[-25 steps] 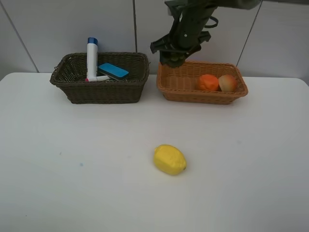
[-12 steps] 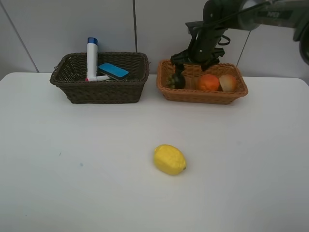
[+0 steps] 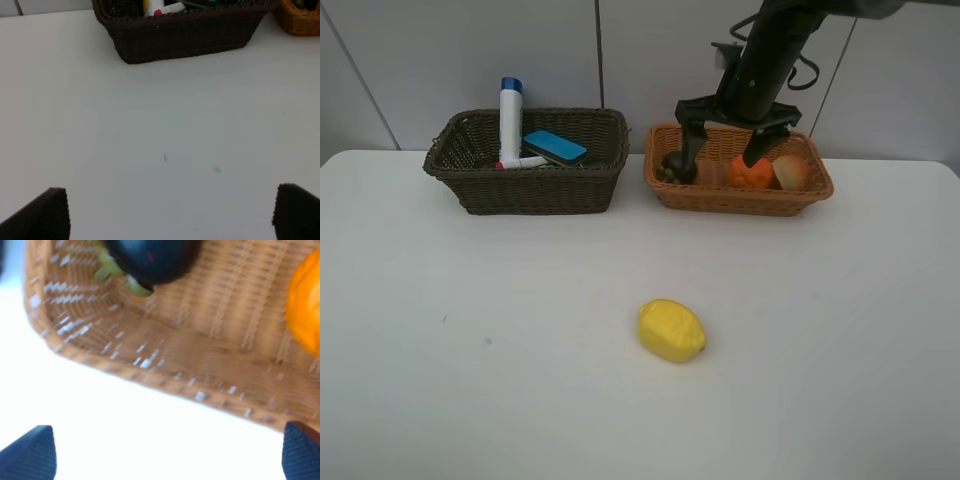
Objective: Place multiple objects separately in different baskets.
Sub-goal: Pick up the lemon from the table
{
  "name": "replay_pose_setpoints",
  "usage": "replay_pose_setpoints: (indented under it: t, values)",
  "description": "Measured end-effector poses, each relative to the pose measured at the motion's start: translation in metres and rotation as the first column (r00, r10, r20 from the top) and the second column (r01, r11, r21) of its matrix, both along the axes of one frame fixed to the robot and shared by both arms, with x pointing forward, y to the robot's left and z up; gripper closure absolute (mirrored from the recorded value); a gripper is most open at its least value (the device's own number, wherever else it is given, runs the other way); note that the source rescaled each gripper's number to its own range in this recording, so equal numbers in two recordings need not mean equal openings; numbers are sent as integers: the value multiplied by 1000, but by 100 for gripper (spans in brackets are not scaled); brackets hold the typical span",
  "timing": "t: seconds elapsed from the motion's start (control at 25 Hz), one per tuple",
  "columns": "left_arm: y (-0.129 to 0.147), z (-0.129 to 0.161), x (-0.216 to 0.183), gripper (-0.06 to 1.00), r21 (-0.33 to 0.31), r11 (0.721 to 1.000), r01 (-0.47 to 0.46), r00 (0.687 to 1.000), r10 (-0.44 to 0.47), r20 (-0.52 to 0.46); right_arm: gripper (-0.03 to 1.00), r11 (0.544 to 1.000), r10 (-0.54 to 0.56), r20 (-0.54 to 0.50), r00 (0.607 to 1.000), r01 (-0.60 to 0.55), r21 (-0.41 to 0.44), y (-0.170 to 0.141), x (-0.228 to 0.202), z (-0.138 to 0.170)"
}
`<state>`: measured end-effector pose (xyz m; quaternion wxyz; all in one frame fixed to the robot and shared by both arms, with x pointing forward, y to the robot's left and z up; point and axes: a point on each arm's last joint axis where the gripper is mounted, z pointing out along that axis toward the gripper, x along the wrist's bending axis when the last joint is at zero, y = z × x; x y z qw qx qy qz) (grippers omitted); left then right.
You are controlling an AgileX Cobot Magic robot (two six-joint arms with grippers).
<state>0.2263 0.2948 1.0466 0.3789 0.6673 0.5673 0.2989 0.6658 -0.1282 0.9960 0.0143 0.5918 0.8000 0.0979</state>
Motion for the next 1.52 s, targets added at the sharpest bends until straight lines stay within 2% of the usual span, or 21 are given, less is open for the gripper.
replay_pose_setpoints:
  t: [0.16,0.28,0.36,0.44,0.56,0.68,0.76,1.0,1.16,1.32,1.52]
  values:
    - [0,0,0,-5,0,1000,0,1000,0,0,-3,997,69,-33,997,-70,-14,8,-42,15]
    - [0,0,0,-5,0,1000,0,1000,0,0,-3,983,177,-56,983,-179,-31,23,-88,26]
    - [0,0,0,-5,0,1000,0,1000,0,0,-3,960,274,-67,959,-278,-45,38,-120,31]
    - [0,0,0,-5,0,1000,0,1000,0,0,-3,925,367,-106,924,-375,-66,50,-149,24]
    - [0,0,0,-5,0,1000,0,1000,0,0,-3,842,513,-175,840,-533,-87,65,-186,0]
    - [0,0,0,-5,0,1000,0,1000,0,0,-3,768,616,-173,769,-635,-88,74,-210,-26]
    - [0,0,0,-5,0,1000,0,1000,0,0,-3,749,643,-145,752,-657,-86,76,-215,-35]
    - [0,0,0,-5,0,1000,0,1000,0,0,-3,739,667,-45,743,-668,-88,80,-210,-50]
    - [0,0,0,-5,0,1000,0,1000,0,0,-3,711,695,-48,718,-695,-108,84,-205,-67]
    - [0,0,0,-5,0,1000,0,1000,0,0,-3,672,720,-78,690,-721,-171,81,-200,-81]
    - [0,0,0,-5,0,1000,0,1000,0,0,-3,664,728,-43,684,-720,-205,82,-195,-84]
